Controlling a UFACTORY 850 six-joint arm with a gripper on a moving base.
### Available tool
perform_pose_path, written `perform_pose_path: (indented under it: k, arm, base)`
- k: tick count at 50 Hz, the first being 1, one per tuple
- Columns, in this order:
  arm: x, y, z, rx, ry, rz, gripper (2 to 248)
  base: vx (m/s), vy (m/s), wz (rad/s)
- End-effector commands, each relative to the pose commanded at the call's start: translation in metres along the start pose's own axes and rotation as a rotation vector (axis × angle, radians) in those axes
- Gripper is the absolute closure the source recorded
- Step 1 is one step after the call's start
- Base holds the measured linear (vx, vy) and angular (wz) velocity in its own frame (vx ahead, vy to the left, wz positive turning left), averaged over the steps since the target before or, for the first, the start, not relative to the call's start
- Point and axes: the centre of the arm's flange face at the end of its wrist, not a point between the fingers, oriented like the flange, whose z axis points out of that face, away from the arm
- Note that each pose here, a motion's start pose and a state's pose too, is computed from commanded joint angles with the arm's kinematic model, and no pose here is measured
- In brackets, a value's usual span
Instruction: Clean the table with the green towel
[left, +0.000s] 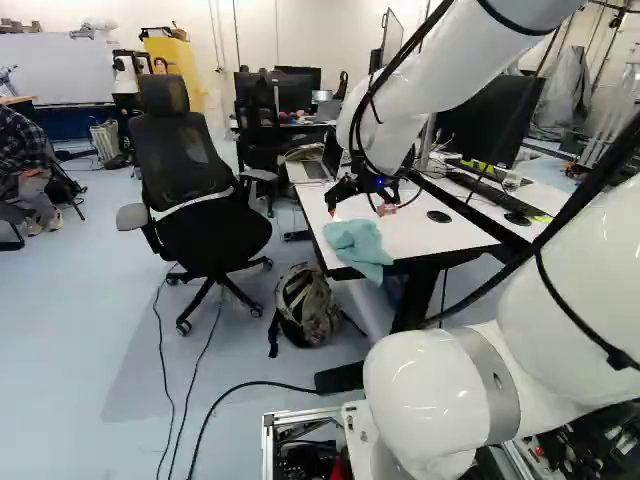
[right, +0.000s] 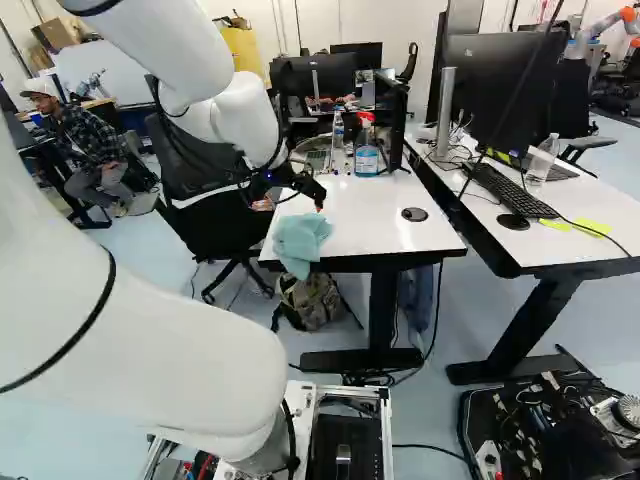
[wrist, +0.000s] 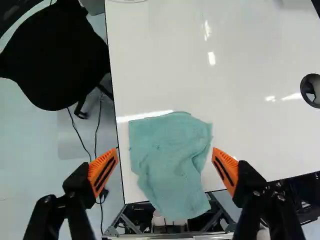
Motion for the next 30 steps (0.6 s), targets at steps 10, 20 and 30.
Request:
perform_pose_path:
  k: [10, 20, 30]
  arm:
    - [-0.006, 0.000, 0.007, -0.002, 0.038, -0.003, 3]
    - [-0.014, 0.001, 0.015, -0.003, 0.083, -0.007, 3]
    - [-0.024, 0.001, 0.023, -0.005, 0.134, -0.012, 3]
  base:
    - [0.000, 0.000, 0.000]
    - [0.000, 0.000, 0.000]
    - [0.000, 0.000, 0.000]
